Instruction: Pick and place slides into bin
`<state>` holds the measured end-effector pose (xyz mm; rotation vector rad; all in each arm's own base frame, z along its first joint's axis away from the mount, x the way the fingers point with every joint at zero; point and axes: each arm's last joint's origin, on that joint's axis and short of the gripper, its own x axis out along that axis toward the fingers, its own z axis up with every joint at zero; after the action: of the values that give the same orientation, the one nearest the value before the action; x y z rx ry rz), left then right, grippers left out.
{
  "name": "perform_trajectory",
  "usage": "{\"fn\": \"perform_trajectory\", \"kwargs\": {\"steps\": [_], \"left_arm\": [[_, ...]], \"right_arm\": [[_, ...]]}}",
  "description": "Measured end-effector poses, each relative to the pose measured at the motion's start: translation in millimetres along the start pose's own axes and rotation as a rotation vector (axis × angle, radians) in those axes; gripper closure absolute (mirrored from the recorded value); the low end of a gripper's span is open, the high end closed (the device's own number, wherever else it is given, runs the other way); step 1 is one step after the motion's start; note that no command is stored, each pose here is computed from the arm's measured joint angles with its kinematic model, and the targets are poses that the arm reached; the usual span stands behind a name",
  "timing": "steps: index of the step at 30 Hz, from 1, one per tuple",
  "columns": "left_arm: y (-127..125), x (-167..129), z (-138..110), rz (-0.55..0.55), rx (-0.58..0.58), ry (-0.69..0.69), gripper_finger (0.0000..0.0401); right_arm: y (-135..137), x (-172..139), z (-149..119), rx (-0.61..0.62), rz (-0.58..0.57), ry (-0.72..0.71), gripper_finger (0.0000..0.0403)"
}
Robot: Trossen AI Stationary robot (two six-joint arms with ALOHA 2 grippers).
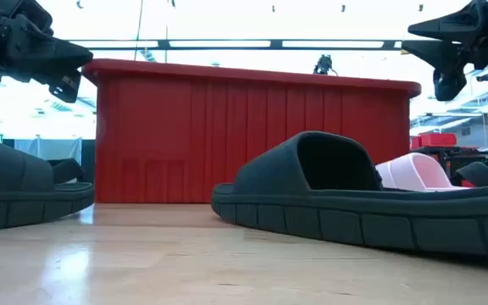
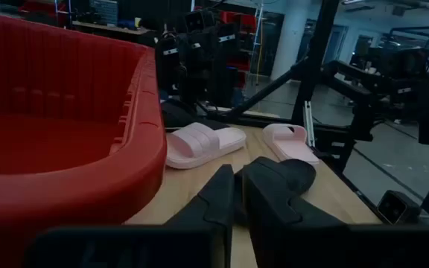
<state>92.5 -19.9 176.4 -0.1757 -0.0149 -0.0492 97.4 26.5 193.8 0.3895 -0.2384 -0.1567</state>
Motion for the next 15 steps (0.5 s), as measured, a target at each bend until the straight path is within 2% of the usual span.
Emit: {"fn": "perform_trajectory", "kwargs": {"steps": [15], "left_arm": [[0.0,0.0,0.0,0.000,0.000,0.000,0.0374]], "right_arm": [[0.0,0.0,0.0,0.000,0.001,0.000,0.0277]]}}
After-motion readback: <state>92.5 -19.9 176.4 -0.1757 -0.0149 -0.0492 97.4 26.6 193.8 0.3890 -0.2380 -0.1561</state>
